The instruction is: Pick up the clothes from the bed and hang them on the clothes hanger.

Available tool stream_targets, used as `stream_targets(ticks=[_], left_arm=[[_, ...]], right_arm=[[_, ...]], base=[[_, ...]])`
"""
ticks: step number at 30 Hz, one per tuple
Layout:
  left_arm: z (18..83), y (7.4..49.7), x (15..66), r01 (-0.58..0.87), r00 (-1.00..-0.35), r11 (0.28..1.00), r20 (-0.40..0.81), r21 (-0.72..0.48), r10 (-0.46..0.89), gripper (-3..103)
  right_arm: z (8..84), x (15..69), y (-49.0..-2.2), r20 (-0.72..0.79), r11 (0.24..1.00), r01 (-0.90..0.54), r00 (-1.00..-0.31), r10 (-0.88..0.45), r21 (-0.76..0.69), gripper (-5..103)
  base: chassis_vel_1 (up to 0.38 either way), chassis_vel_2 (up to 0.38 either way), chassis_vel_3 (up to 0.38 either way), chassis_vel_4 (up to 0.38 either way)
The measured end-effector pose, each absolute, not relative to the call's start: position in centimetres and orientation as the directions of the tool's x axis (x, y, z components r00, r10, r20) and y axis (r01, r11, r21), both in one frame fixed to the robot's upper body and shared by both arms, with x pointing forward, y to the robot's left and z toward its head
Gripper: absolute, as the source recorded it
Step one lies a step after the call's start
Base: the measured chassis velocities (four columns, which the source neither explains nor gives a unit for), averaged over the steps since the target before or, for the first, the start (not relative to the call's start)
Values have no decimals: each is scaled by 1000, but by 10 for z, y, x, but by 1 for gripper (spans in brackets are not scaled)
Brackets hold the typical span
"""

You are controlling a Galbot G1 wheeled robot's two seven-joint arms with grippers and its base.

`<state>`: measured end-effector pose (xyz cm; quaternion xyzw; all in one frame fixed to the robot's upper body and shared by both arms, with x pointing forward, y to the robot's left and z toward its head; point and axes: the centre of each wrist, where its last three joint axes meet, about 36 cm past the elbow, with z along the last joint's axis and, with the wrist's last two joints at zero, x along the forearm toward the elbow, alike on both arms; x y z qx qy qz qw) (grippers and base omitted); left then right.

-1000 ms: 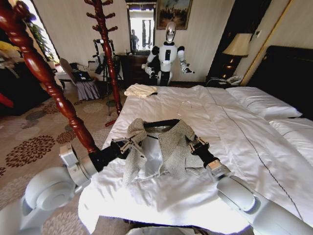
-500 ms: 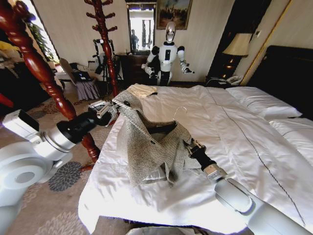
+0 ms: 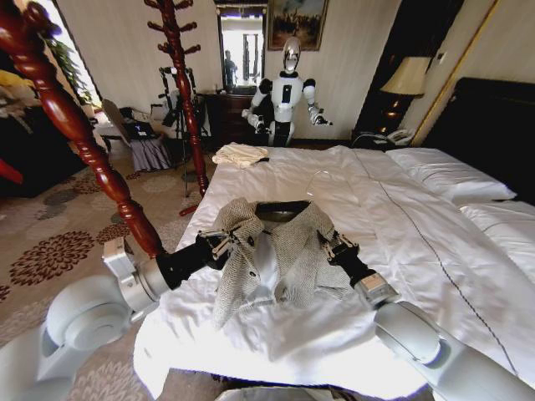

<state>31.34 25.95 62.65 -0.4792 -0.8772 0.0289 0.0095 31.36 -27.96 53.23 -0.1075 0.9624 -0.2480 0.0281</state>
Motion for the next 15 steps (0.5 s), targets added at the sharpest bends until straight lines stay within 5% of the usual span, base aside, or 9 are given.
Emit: stream_targets(ticks=[15], left_arm=[[613, 282, 336, 747, -665, 664, 41, 41, 745, 2]], right_arm=[[555, 306, -283, 1, 909, -170, -983, -183, -380, 24]], base=[[0, 0, 0, 0]])
